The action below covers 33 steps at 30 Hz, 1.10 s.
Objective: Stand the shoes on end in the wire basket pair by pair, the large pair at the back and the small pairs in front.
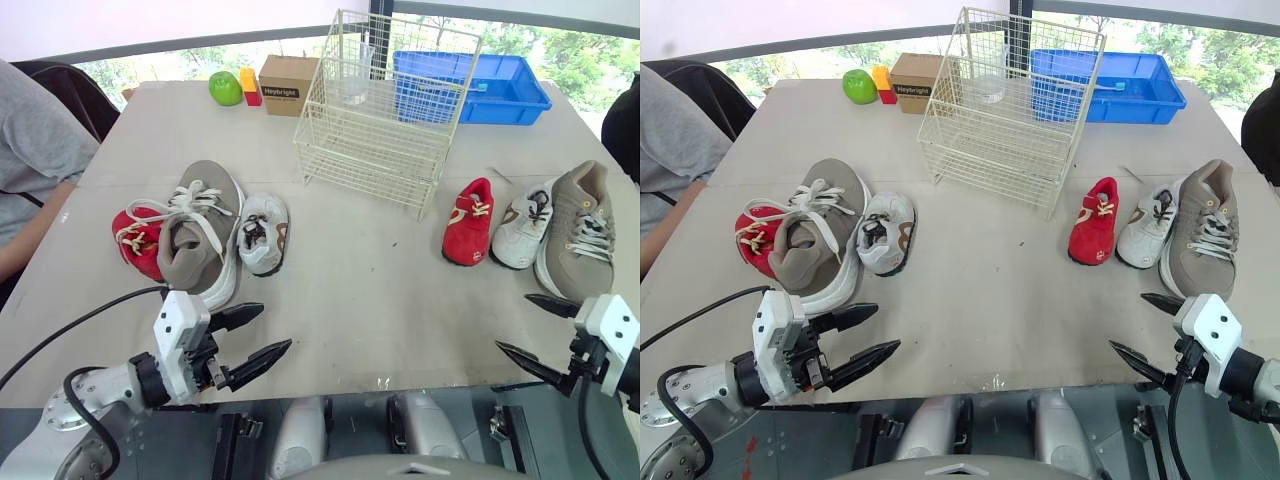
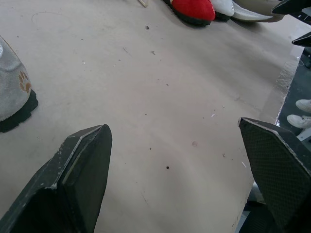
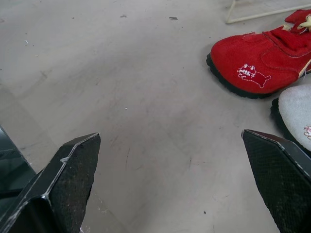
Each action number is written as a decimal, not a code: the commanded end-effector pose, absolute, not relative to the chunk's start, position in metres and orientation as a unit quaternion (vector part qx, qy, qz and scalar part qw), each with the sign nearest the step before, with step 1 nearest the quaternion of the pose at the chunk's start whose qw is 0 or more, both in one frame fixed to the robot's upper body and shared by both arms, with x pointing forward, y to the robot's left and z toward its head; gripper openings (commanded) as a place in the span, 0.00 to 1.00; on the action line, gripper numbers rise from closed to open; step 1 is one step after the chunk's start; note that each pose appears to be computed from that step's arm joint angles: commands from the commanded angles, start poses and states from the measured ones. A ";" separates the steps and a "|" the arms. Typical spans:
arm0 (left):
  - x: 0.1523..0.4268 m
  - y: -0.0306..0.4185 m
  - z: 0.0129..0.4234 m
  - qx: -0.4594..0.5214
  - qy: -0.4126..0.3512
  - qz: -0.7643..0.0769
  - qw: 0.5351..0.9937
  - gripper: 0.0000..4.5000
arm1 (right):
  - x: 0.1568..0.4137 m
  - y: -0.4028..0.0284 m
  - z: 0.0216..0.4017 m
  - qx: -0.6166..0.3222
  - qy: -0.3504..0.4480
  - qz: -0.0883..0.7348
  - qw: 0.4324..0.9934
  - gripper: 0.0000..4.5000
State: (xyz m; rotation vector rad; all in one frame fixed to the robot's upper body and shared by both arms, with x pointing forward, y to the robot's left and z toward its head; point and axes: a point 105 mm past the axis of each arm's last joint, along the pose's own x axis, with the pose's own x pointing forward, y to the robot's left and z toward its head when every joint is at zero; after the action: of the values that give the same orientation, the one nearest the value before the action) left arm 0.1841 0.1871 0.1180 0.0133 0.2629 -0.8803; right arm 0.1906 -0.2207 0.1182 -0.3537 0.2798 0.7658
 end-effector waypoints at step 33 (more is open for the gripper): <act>0.195 0.136 0.198 0.009 -0.076 -0.401 0.913 1.00 | 0.417 -0.069 0.222 -0.248 0.172 0.424 0.854 0.71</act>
State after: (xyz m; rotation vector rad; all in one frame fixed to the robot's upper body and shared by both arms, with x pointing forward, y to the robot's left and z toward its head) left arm 0.1985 0.1380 0.1931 0.0185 -0.1360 -0.8016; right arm 0.4137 -0.0700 0.2068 -0.4786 0.4182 0.8914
